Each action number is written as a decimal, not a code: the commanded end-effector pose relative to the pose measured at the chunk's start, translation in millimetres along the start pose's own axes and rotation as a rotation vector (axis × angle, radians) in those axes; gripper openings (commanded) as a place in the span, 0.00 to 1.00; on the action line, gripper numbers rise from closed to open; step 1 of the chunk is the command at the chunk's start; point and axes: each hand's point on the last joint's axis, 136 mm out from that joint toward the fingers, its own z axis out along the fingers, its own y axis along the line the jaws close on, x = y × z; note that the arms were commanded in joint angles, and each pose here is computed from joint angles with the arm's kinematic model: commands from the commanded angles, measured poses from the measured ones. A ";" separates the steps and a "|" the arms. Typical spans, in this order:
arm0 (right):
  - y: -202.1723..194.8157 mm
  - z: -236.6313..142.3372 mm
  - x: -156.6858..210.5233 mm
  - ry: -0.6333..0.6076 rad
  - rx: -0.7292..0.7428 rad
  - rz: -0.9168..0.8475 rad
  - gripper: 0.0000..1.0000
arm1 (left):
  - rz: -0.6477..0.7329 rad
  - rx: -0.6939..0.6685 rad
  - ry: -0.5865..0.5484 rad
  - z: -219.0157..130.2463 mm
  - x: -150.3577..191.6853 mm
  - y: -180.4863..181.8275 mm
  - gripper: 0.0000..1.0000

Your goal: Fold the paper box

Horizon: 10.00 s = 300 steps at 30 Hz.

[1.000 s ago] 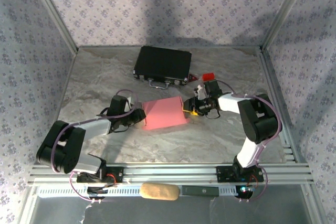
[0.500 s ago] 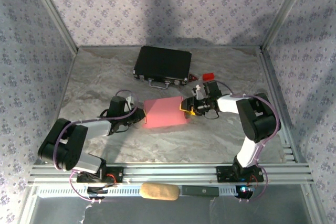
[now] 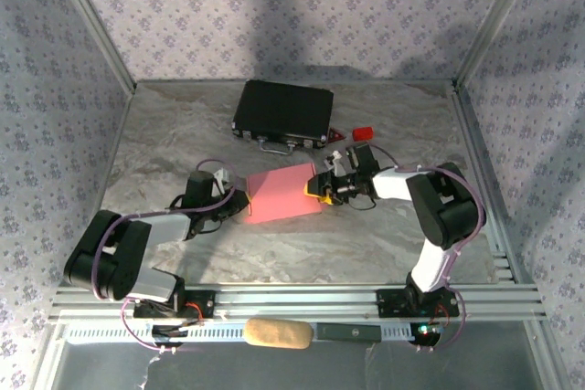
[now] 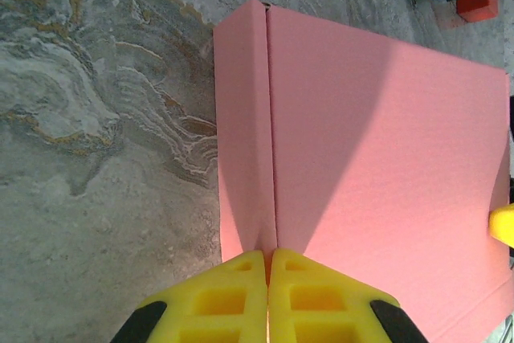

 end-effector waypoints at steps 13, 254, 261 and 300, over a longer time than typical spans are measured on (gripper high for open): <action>21.5 -17.7 -7.5 -0.064 -0.053 0.223 0.34 | 0.215 -0.136 -0.099 -61.7 -5.5 -18.2 0.47; 67.6 -78.3 54.6 -0.368 0.565 -0.486 0.00 | 1.376 -0.333 0.821 -17.5 41.9 -120.3 0.24; 54.4 -78.9 62.4 -0.390 0.621 -0.531 0.00 | 1.363 -0.353 0.766 -15.0 33.4 -119.4 0.28; 55.7 -77.7 56.8 -0.396 0.728 -0.541 0.00 | 0.872 -0.448 0.260 -154.0 20.6 -99.5 0.35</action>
